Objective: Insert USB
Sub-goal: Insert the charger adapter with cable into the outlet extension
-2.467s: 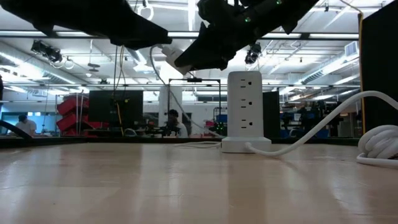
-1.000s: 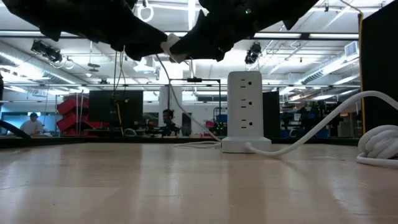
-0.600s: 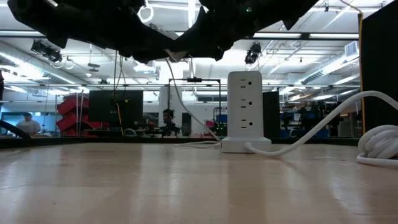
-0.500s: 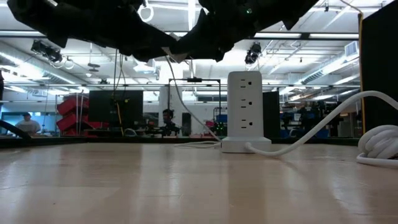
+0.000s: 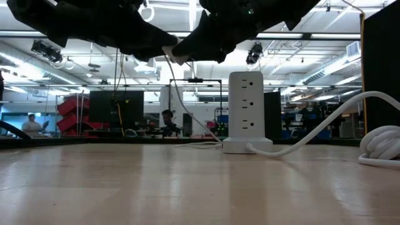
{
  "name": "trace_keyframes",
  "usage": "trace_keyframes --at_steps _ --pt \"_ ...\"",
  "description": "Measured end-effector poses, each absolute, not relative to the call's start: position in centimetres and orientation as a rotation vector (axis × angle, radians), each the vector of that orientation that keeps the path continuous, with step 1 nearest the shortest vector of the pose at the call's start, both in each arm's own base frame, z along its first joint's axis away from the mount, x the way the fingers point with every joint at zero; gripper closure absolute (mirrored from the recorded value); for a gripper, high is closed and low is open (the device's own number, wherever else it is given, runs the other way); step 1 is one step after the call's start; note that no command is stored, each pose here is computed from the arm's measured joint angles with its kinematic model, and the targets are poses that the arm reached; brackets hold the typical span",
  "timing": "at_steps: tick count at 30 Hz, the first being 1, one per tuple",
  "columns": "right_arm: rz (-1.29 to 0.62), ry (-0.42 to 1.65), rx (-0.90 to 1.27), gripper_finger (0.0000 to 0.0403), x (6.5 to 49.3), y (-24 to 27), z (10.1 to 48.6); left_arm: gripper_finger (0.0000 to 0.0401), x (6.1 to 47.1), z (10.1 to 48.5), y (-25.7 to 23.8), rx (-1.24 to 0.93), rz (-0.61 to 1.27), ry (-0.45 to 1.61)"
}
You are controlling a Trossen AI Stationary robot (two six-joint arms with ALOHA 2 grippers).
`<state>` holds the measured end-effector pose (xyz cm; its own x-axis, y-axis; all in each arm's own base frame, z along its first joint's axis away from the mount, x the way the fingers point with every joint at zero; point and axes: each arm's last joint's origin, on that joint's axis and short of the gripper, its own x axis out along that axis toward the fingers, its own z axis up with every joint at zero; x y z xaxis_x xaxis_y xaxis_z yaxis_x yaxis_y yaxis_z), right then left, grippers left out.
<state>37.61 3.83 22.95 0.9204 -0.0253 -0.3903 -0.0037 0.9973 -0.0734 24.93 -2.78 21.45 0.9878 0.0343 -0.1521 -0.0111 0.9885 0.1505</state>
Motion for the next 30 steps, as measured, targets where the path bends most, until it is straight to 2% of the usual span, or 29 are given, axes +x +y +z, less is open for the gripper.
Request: trace_keyframes --at_steps 9,19,27,30 --pt "-0.012 0.398 -0.072 0.0291 37.62 3.83 22.98 0.02 24.94 21.51 -2.78 0.123 0.026 0.149" --pt "-0.015 0.4 -0.079 0.0291 37.62 3.82 22.95 0.0273 24.91 21.32 -2.81 0.139 0.014 0.168" --pt "-0.015 0.401 -0.079 0.0291 37.62 3.82 22.94 0.0274 24.91 21.33 -2.81 0.153 0.013 0.168" --pt "-0.013 0.408 -0.086 0.026 37.6 3.8 22.89 0.0274 24.91 21.44 -2.76 0.164 0.03 0.159"
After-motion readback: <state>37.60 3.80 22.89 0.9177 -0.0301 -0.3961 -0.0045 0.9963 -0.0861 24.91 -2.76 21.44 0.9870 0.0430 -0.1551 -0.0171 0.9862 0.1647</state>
